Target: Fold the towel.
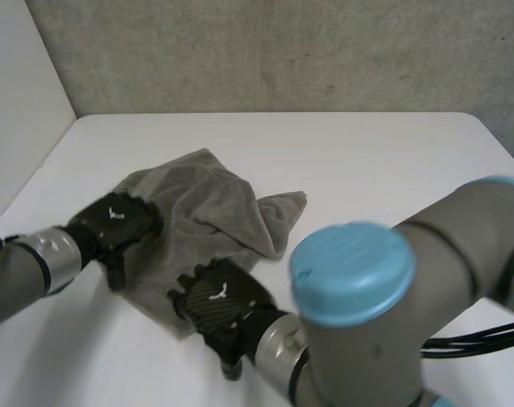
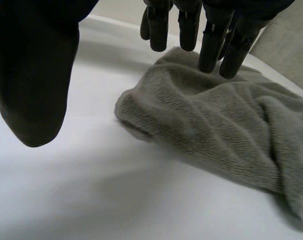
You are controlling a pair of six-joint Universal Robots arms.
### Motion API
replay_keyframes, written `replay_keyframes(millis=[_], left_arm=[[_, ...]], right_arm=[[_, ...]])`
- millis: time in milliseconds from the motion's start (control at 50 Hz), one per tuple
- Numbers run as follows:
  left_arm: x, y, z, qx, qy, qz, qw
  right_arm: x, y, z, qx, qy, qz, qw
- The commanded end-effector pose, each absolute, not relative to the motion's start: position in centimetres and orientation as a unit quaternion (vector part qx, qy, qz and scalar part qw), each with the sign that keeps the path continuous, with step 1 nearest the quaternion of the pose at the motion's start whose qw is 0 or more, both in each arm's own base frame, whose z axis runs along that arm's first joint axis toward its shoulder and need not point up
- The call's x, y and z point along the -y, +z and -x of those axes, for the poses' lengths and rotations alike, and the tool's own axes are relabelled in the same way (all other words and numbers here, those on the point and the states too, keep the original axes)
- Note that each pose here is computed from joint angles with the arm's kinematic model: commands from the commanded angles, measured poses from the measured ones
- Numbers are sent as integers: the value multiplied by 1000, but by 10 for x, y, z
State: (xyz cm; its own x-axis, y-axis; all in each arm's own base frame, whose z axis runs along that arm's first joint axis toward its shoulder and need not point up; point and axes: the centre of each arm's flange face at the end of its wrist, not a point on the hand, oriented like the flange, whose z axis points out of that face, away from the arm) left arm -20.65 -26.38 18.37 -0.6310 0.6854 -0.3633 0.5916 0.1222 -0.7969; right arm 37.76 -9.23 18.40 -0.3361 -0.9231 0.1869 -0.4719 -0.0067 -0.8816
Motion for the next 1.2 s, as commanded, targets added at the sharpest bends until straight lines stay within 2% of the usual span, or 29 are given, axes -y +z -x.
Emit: replay_keyframes(millis=[20, 420, 800, 920, 1000, 1200], left_arm=[[259, 156, 198, 757, 486, 435, 36], [265, 143, 197, 748, 503, 432, 25], [264, 139, 197, 753, 498, 429, 30], [263, 139, 197, 753, 498, 429, 31], [263, 140, 198, 752, 499, 430, 31], [266, 137, 199, 748, 504, 430, 30]], right_arm=[[87, 161, -398, -651, -485, 533, 240], [100, 135, -430, -666, -495, 487, 273], [115, 108, -446, -665, -505, 489, 251], [123, 125, -446, -661, -523, 472, 260], [133, 149, -441, -655, -544, 456, 260], [153, 168, -420, -665, -559, 431, 245]])
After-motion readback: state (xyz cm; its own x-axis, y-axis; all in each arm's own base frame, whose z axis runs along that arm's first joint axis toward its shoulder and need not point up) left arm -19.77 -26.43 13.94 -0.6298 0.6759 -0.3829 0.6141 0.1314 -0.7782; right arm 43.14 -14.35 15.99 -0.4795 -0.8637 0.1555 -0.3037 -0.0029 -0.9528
